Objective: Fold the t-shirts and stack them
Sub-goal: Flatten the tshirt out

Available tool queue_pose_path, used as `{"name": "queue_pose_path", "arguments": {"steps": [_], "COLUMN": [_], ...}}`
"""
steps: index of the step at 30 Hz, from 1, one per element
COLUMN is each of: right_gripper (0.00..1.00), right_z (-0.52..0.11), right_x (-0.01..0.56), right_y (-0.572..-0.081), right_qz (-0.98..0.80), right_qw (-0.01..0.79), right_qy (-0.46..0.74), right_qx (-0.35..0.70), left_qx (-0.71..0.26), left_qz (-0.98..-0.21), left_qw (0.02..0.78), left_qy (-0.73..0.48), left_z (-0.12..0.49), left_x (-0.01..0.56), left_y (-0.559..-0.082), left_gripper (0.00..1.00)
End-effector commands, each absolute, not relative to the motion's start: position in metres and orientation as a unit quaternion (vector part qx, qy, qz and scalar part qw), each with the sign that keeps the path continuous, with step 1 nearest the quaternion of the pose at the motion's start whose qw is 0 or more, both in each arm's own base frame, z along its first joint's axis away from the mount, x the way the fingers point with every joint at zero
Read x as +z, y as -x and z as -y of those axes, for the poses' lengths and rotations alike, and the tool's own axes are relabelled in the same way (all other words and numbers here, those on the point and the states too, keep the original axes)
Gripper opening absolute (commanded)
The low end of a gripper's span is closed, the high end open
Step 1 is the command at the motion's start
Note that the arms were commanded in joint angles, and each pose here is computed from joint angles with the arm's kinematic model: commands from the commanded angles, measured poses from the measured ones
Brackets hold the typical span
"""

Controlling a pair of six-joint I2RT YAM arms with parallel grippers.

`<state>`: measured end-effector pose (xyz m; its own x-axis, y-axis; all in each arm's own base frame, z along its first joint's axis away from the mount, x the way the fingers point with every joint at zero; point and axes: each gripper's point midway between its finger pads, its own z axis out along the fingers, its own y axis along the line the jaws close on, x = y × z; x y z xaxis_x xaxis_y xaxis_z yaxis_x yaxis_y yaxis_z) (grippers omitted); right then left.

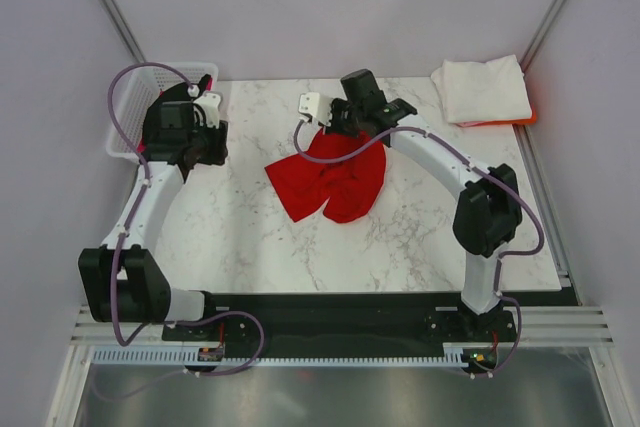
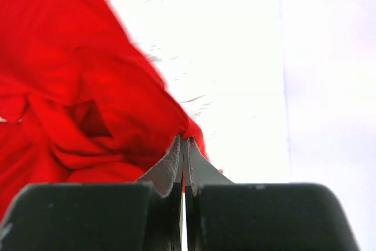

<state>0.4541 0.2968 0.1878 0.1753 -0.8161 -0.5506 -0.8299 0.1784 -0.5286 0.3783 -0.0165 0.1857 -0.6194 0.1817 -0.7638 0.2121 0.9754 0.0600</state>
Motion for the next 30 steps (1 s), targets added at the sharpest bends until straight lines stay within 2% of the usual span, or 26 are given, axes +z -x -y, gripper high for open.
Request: {"name": "queue_pose_path", "arguments": {"steps": [1, 5, 10, 12, 14, 17, 23, 30], "right_gripper": [0.0, 0.0, 0.0, 0.0, 0.0, 0.0, 0.0, 0.0], "right_z": [-0.293, -0.28, -0.262, -0.25, -0.241, -0.232, -0.216, -0.206], "right_x": [0.255, 0.264, 0.257, 0.258, 0.257, 0.257, 0.254, 0.246], "right_y": [-0.458, -0.461, -0.467, -0.47, -0.471, -0.467, -0.461, -0.465], "right_qz": [-0.63, -0.642, -0.666, -0.679, -0.686, -0.693, -0.7, -0.717], "right_qw": [0.486, 0.49, 0.481, 0.479, 0.476, 0.475, 0.469, 0.463], "right_qy": [0.606, 0.588, 0.567, 0.552, 0.544, 0.536, 0.531, 0.513], "right_qx": [-0.013, -0.041, -0.063, -0.077, -0.08, -0.082, -0.092, -0.091], "left_qx": [-0.005, -0.03, -0.099, -0.109, -0.117, -0.111, -0.136, -0.148], "left_qz": [-0.883, -0.869, -0.837, -0.837, -0.852, -0.862, -0.859, -0.849], "left_qw": [0.45, 0.439, 0.376, 0.361, 0.33, 0.329, 0.314, 0.291], "left_qy": [-0.131, -0.227, -0.385, -0.397, -0.388, -0.37, -0.381, -0.415], "left_z": [0.021, 0.072, 0.17, 0.186, 0.194, 0.198, 0.214, 0.236], "left_x": [0.206, 0.203, 0.163, 0.154, 0.134, 0.134, 0.127, 0.118], "left_y": [-0.397, -0.39, -0.354, -0.351, -0.356, -0.383, -0.395, -0.366], "left_gripper": [0.54, 0.53, 0.49, 0.49, 0.45, 0.37, 0.4, 0.4]}}
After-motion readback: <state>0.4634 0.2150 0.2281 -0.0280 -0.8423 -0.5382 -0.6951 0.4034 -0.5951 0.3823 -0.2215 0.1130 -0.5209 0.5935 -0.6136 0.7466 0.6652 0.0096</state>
